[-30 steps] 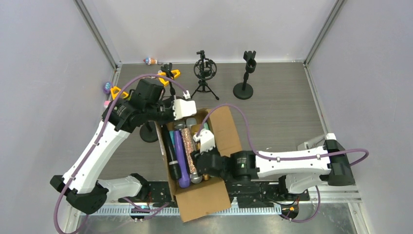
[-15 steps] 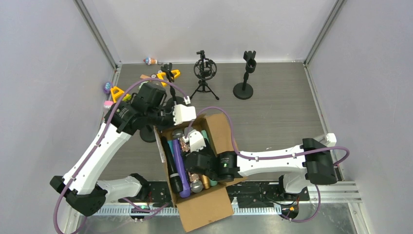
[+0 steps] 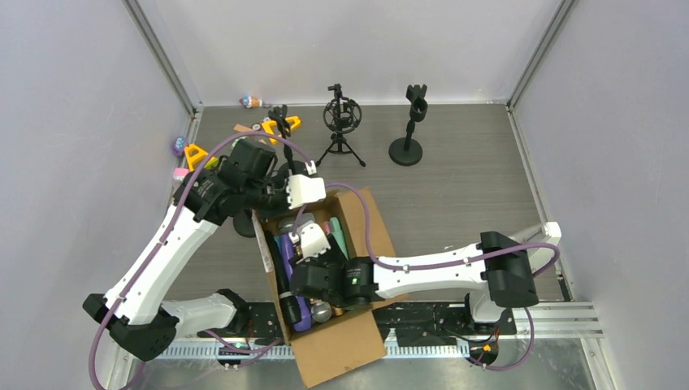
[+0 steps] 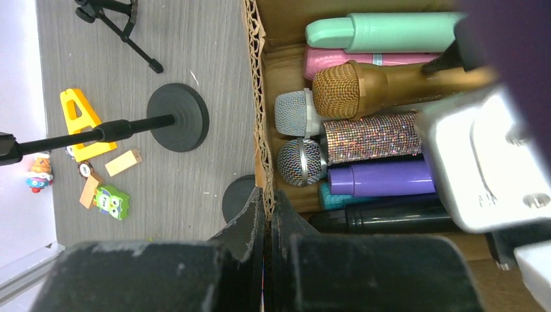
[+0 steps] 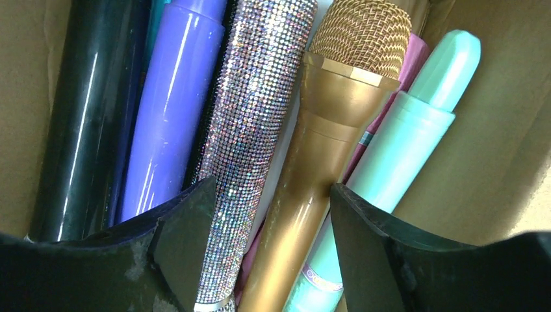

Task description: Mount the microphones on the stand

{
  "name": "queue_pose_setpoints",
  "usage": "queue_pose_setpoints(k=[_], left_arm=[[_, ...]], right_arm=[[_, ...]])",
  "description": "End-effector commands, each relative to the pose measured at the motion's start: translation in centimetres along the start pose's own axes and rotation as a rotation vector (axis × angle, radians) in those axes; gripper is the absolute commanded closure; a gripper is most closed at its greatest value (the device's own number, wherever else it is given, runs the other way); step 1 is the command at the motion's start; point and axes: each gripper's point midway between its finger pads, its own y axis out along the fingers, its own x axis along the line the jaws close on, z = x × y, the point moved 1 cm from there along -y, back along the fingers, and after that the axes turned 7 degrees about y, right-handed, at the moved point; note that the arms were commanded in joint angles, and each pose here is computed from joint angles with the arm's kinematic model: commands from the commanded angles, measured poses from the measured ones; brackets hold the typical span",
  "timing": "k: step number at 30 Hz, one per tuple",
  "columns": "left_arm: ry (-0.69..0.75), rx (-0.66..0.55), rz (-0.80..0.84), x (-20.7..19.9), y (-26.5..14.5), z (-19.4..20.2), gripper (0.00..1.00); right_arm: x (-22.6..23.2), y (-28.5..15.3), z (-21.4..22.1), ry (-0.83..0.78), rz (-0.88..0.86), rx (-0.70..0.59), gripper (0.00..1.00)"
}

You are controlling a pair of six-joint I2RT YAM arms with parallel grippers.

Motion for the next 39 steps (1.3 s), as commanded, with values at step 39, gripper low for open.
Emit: queue_pose_setpoints(k=[39], left_arm=[[0.061,-0.151,-0.038,0.2,-1.9,-3.4,1.00]], right_arm=[[1.8,-0.7,2.6,0.023,0.010,-0.005,0.39]])
